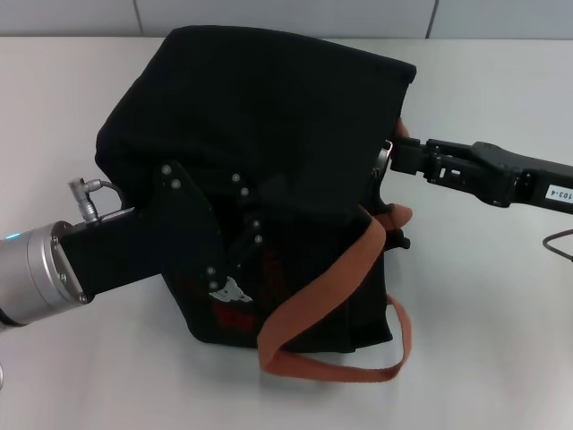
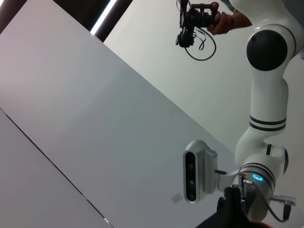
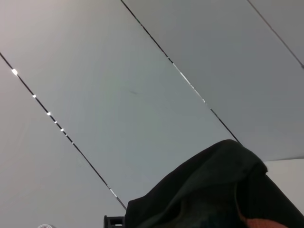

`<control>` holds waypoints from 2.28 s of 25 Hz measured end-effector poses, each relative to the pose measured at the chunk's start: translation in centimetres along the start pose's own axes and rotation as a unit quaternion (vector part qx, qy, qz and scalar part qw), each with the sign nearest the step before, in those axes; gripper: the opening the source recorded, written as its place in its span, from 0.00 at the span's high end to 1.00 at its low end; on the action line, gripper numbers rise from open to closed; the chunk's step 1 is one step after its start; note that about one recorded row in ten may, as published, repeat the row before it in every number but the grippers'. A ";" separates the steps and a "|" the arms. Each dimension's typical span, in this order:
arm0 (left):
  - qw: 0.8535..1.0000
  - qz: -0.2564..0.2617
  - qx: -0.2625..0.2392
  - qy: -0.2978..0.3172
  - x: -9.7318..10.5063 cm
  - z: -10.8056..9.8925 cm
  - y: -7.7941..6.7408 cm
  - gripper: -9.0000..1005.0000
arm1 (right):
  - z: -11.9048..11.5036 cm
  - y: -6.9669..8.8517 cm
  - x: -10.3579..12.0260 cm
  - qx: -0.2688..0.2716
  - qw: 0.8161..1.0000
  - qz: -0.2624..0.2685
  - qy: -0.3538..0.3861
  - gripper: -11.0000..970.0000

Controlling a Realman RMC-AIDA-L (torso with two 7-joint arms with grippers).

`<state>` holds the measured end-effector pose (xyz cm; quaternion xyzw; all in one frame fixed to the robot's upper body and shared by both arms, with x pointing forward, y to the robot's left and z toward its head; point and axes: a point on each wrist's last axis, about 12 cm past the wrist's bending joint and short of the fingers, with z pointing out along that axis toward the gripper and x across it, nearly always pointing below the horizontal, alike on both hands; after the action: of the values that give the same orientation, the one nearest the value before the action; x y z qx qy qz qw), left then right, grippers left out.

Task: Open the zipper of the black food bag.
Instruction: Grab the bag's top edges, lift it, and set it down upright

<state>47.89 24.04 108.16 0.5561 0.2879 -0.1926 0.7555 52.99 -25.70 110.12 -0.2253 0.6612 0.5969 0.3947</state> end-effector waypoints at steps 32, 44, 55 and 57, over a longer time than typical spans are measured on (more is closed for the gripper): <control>1.000 0.000 -0.002 -0.001 0.1 0.2 0.1 0.90 | 1.8 0.2 0.7 -0.014 0.999 -0.040 -0.008 0.94; 1.000 -0.001 -0.017 0.006 0.1 0.0 0.1 0.90 | -1.2 0.8 1.9 0.002 0.998 -0.047 -0.035 0.99; 1.000 -0.002 -0.024 0.005 0.3 0.2 0.2 0.90 | -2.0 0.5 3.0 0.026 0.999 -0.029 -0.017 0.99; 1.000 -0.002 -0.026 0.005 0.3 0.2 0.3 0.90 | -2.1 0.5 3.1 0.028 0.999 -0.028 -0.013 0.99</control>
<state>48.31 23.96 108.22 0.5370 0.2978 -0.1840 0.7676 50.29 -27.09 107.89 -0.2249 0.6661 0.5698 0.4255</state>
